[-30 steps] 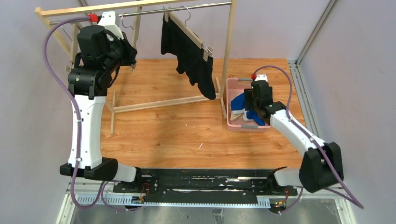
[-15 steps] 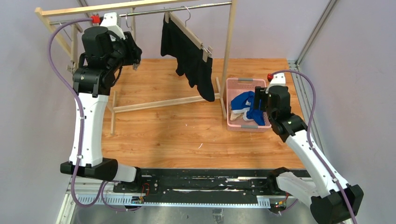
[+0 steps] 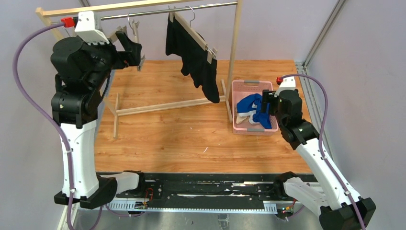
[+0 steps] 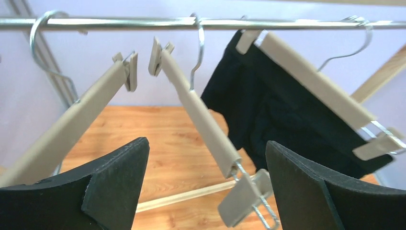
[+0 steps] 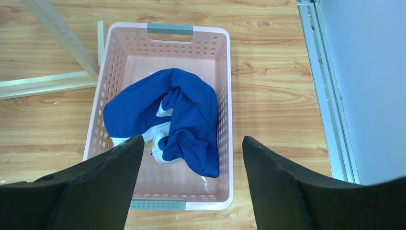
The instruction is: Remove the underwear clipped to the hanger
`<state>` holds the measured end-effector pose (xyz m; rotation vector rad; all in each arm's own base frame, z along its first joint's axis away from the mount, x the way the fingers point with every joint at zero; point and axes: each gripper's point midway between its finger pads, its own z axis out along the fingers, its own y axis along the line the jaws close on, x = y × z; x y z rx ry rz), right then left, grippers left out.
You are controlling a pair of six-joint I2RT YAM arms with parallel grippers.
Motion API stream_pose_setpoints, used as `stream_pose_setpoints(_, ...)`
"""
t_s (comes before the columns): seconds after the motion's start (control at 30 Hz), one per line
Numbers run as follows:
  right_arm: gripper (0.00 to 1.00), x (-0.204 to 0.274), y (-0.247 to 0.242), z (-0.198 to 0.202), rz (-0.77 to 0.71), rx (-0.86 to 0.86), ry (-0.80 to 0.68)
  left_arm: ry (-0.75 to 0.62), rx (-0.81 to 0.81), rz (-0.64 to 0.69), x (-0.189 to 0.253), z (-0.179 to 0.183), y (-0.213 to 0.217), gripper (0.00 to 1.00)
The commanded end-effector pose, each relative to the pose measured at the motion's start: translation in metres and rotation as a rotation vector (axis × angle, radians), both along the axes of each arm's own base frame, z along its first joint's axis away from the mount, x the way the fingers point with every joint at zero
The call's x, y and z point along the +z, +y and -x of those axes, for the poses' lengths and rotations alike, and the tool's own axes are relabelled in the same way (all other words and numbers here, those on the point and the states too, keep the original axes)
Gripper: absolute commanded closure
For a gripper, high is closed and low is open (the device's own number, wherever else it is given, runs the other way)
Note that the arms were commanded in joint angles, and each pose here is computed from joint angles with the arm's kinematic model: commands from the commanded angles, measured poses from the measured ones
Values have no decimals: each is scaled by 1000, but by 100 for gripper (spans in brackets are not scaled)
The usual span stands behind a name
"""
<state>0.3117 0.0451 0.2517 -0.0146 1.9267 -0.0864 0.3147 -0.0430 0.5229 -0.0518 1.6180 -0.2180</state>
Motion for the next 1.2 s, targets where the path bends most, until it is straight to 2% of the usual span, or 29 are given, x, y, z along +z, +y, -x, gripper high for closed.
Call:
stream_pose_setpoints(0.0, 23, 2, -1, 1, 3, 14, 2, -85, -123, 42, 31, 12, -20, 2)
stream_pose_setpoints(0.3, 22, 3, 6, 3, -13, 37, 0, -146, -324, 24, 55, 30, -71, 2)
stream_pose_setpoints(0.5, 22, 3, 18, 4, -21, 72, 5, -131, -471, -14, 49, 25, -123, 2)
stream_pose_setpoints(0.63, 22, 3, 27, 7, -18, 97, 9, -92, -550, -9, 40, 10, -154, 2)
stream_pose_setpoints(0.93, 22, 3, 42, 19, 3, 147, 11, -128, -560, 125, 47, -28, -184, 2)
stream_pose_setpoints(1.17, 22, 2, 52, 25, 22, 177, 7, -103, -542, 153, 35, -50, -193, 2)
